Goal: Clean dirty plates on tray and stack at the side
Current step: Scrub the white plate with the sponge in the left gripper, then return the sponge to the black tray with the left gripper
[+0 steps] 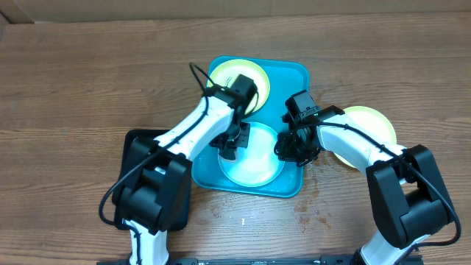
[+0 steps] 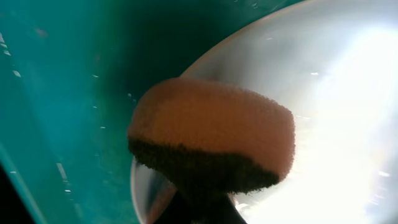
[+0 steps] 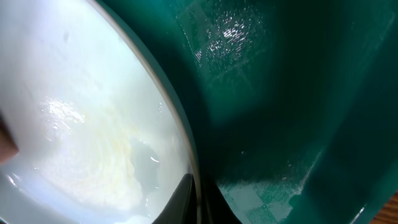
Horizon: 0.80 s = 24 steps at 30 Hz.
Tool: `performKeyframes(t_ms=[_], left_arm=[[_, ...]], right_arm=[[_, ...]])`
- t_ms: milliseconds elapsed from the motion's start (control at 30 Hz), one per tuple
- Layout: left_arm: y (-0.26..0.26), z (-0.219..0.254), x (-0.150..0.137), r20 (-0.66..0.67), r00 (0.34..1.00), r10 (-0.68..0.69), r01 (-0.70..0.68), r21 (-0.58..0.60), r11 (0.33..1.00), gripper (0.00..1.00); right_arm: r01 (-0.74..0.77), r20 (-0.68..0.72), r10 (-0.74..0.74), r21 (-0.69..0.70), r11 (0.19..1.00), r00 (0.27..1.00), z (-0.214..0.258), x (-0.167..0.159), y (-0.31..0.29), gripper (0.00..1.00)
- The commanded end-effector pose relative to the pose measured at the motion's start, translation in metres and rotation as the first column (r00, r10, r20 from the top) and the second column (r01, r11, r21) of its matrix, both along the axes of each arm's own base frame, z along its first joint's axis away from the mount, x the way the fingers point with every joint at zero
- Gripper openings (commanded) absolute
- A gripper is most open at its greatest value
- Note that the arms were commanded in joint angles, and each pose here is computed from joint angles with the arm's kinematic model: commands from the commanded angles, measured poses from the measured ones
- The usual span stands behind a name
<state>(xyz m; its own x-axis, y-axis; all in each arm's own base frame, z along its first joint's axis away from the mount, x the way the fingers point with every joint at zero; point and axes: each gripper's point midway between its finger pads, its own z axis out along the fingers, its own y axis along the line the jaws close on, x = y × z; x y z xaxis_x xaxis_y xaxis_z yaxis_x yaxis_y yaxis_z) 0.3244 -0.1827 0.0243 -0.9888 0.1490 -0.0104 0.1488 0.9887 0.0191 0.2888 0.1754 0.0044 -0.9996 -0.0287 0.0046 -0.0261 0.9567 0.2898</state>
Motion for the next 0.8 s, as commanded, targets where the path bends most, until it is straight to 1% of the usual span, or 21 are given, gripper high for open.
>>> performKeyframes(t_ms=[0, 167, 233, 333, 433, 500, 633, 700, 767], left_arm=[[0.034, -0.011, 0.010, 0.051, 0.998, -0.039, 0.027, 0.216, 0.976, 0.04], [0.063, 0.007, 0.024, 0.152, 0.988, -0.030, -0.029, 0.375, 0.927, 0.04], [0.069, 0.015, 0.025, 0.185, 0.983, -0.007, -0.069, 0.399, 0.914, 0.04], [0.071, 0.027, 0.024, 0.219, 0.975, 0.036, -0.121, 0.388, 0.914, 0.04], [0.065, 0.041, 0.022, 0.235, 0.970, 0.058, -0.137, 0.335, 0.932, 0.04], [0.058, 0.055, 0.018, 0.233, 0.969, 0.076, -0.140, 0.269, 0.953, 0.04], [0.052, 0.100, 0.008, 0.237, 0.963, 0.131, -0.162, 0.115, 0.980, 0.04], [0.064, 0.125, 0.003, 0.260, 0.950, 0.172, -0.195, 0.068, 0.978, 0.04], [0.084, 0.143, -0.003, 0.277, 0.936, 0.217, -0.241, 0.054, 0.969, 0.04]], right_arm=[[-0.022, -0.013, 0.021, -0.074, 0.997, 1.000, -0.015, -0.008, -0.011, 0.04], [-0.023, -0.014, 0.022, -0.074, 0.997, 1.000, -0.015, -0.008, -0.011, 0.04], [-0.023, -0.013, 0.022, -0.074, 0.997, 1.000, -0.015, -0.008, -0.011, 0.04], [-0.022, -0.013, 0.022, -0.074, 0.997, 1.000, -0.015, -0.008, -0.011, 0.04], [-0.023, -0.013, 0.022, -0.074, 0.997, 1.000, -0.015, -0.008, -0.011, 0.04], [-0.023, -0.013, 0.022, -0.074, 0.997, 1.000, -0.015, -0.008, -0.011, 0.04], [-0.023, -0.017, 0.022, -0.075, 0.997, 1.000, -0.015, -0.009, -0.012, 0.04], [-0.023, -0.019, 0.022, -0.076, 0.997, 1.000, -0.015, -0.009, -0.012, 0.04], [-0.023, -0.021, 0.021, -0.077, 0.997, 1.000, -0.015, -0.010, -0.012, 0.04]])
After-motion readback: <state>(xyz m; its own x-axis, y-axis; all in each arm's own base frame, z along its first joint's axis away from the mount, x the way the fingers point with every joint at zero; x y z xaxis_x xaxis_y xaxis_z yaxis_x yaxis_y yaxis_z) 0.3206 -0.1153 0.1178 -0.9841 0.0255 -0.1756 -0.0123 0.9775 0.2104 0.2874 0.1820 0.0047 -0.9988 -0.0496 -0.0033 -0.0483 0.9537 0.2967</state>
